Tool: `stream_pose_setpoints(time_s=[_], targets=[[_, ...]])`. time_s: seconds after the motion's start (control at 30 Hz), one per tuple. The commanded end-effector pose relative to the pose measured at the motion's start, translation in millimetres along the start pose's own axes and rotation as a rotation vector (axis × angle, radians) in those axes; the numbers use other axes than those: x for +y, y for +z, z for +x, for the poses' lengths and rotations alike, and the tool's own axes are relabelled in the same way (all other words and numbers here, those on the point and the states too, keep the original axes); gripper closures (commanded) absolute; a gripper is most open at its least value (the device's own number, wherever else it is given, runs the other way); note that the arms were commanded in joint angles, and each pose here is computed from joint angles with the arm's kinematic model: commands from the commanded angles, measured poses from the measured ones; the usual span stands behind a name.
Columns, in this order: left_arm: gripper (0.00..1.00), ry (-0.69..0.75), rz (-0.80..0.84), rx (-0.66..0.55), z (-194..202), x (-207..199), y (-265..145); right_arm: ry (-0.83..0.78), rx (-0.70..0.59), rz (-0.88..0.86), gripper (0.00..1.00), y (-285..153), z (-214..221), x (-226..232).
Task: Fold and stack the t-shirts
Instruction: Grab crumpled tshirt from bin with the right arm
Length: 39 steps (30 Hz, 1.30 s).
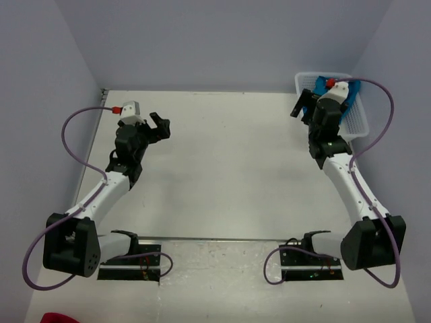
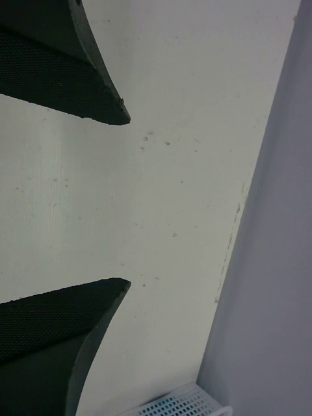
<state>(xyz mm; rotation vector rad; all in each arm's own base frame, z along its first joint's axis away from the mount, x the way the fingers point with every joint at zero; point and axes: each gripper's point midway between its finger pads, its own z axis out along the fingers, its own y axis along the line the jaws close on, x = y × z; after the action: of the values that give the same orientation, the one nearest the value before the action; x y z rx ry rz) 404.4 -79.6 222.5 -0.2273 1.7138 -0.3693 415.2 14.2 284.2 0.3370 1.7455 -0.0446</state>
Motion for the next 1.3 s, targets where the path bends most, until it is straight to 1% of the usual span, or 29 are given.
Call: stream_pose_setpoints(time_s=[0.0,0.03,0.07,0.1,0.13,0.17,0.2,0.23,0.27,0.3,0.33,0.37,0.4,0.43,0.47,0.5,0.57,0.7,0.73,0.77,0.8,0.83,0.87,1.0,1.03,1.07,1.23,1.27], targets=[[0.0,-0.033,-0.016,-0.045,-7.9,3.5,0.8,0.073,-0.082,0.001,0.01,14.1,-39.4,-7.2],[0.0,-0.038,-0.034,-0.038,-5.4,6.8,2.8,0.067,-0.098,0.032,0.01,19.0,-43.8,-12.0],[0.0,-0.045,-0.064,-0.025,0.0,12.9,5.5,0.068,-0.13,0.056,0.01,24.1,-60.7,-15.6],[0.0,-0.047,-0.075,-0.016,3.9,15.5,6.8,0.045,-0.122,0.081,0.01,31.8,-63.0,-19.6],[0.0,-0.063,-0.079,-0.011,7.0,16.3,7.7,0.009,-0.057,0.129,0.01,52.5,-43.4,-26.1],[0.0,-0.073,-0.086,-0.003,12.0,18.4,9.7,-0.011,-0.027,0.169,0.01,63.0,-39.0,-33.4],[0.0,-0.086,-0.076,0.0,16.4,17.2,9.6,-0.013,-0.043,0.204,0.01,73.0,-55.1,-41.2],[0.0,-0.109,-0.062,0.007,21.9,12.9,9.5,-0.038,0.033,0.246,0.01,94.1,-28.7,-51.1],[0.0,-0.119,-0.05,0.011,26.6,10.1,9.7,-0.036,0.054,0.251,0.02,104.9,-24.3,-54.1],[0.0,-0.126,-0.039,0.009,31.6,6.9,8.7,-0.013,0.041,0.264,0.02,115.2,-37.3,-66.1],[0.0,-0.119,-0.024,0.024,40.3,-3.4,8.0,-0.023,0.096,0.261,0.02,133.3,-15.7,-69.4],[0.0,-0.108,-0.03,0.031,45.7,-6.5,8.1,-0.026,0.114,0.253,0.02,142.9,-10.8,-71.8],[0.0,-0.091,-0.056,0.024,48.1,-7.1,8.7,-0.02,0.092,0.263,0.03,153.2,-24.4,-77.4],[0.0,-0.06,-0.036,0.038,55.9,-19.7,7.9,-0.028,0.132,0.264,0.04,161.1,-15.3,-81.4],[0.0,-0.046,-0.045,0.056,64.9,-20.6,9.5,-0.032,0.174,0.27,0.04,177.8,3.7,-87.5],[0.0,-0.04,-0.054,0.058,67.5,-21.2,11.0,-0.019,0.16,0.276,0.07,186.4,-4.3,-94.1],[0.0,-0.035,-0.065,0.083,78.9,-19.9,14.9,-0.021,0.197,0.28,0.11,206.2,11.6,-105.5],[0.0,-0.014,-0.086,0.095,81.8,-16.8,21.1,-0.074,0.24,0.31,0.13,233.1,33.3,-130.4],[0.0,-0.004,-0.095,0.09,81.3,-14.9,22.4,-0.071,0.257,0.308,0.16,236.4,39.9,-134.1],[0.0,0.003,-0.108,0.085,79.9,-12.8,23.0,-0.057,0.245,0.314,0.19,240.3,32.9,-142.3],[0.0,0.015,-0.108,0.077,76.6,-13.2,24.4,-0.061,0.274,0.313,0.22,244.4,45.4,-145.8],[0.0,0.018,-0.112,0.075,75.8,-12.8,25.3,-0.061,0.277,0.311,0.26,246.2,46.7,-149.4],[0.0,0.024,-0.115,0.075,75.8,-12.4,26.9,-0.061,0.284,0.312,0.32,247.5,48.5,-155.1],[0.0,0.029,-0.115,0.074,71.8,-15.7,33.0,-0.077,0.305,0.322,0.34,251.4,53.8,-166.1],[0.0,0.03,-0.111,0.081,73.5,-16.6,34.7,-0.083,0.312,0.331,0.37,251.7,57.1,-169.8],[0.0,0.031,-0.104,0.076,69.9,-19.7,37.1,-0.091,0.317,0.332,0.39,252.1,59.1,-171.5],[0.0,0.035,-0.1,0.08,68.1,-22.4,43.0,-0.099,0.358,0.342,0.41,257.5,82.8,-178.0],[0.0,0.035,-0.098,0.079,67.7,-23.5,43.5,-0.099,0.362,0.341,0.46,258.5,85.4,-178.2]])
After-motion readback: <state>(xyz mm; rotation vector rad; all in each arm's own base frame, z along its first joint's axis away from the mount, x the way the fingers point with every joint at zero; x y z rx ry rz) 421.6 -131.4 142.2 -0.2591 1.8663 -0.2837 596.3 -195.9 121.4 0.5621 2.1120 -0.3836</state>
